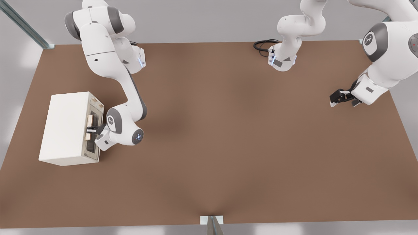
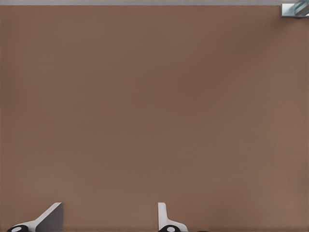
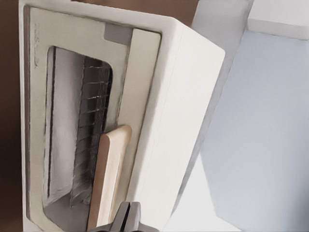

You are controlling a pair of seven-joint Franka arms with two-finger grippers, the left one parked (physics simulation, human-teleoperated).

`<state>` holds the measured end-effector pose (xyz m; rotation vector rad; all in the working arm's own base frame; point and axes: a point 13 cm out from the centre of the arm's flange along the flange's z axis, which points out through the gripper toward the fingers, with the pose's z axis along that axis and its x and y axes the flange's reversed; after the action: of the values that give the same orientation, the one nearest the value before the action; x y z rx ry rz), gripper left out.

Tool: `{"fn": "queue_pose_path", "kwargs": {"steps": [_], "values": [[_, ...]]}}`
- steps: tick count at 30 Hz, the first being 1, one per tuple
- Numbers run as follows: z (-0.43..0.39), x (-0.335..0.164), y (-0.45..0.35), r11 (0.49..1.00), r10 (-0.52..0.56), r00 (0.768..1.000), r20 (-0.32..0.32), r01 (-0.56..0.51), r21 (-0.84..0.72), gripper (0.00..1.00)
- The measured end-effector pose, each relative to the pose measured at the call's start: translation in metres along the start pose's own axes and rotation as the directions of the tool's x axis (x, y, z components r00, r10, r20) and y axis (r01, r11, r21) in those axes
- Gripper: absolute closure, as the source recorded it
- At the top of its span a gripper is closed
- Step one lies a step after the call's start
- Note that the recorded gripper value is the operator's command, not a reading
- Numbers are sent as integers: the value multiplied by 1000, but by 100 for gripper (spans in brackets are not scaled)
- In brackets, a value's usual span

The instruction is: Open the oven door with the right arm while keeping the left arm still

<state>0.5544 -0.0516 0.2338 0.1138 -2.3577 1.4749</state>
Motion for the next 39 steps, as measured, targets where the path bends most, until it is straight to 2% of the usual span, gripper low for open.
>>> {"fn": "queue_pose_path", "kwargs": {"steps": [13,22,28,29,30,31,32,33,35,36,37,39], "values": [[35,2,9,989,146,989,-6,-146,39,100],[34,1,13,977,203,979,4,-202,71,100],[-20,-2,38,972,232,969,81,-234,14,100],[-45,-4,46,968,249,964,93,-246,-45,87],[-78,-4,52,958,271,957,107,-258,-123,45],[-120,0,43,937,308,943,129,-277,-214,34],[-153,9,20,887,358,928,100,-305,-345,11],[-173,17,-12,803,396,918,26,-332,-496,4],[-211,36,-107,605,458,888,-49,-351,-715,1],[-227,46,-142,533,466,883,-61,-335,-777,3],[-238,54,-161,489,451,890,-60,-303,-818,4],[-242,63,-170,443,390,919,-59,-244,-863,0]]}}
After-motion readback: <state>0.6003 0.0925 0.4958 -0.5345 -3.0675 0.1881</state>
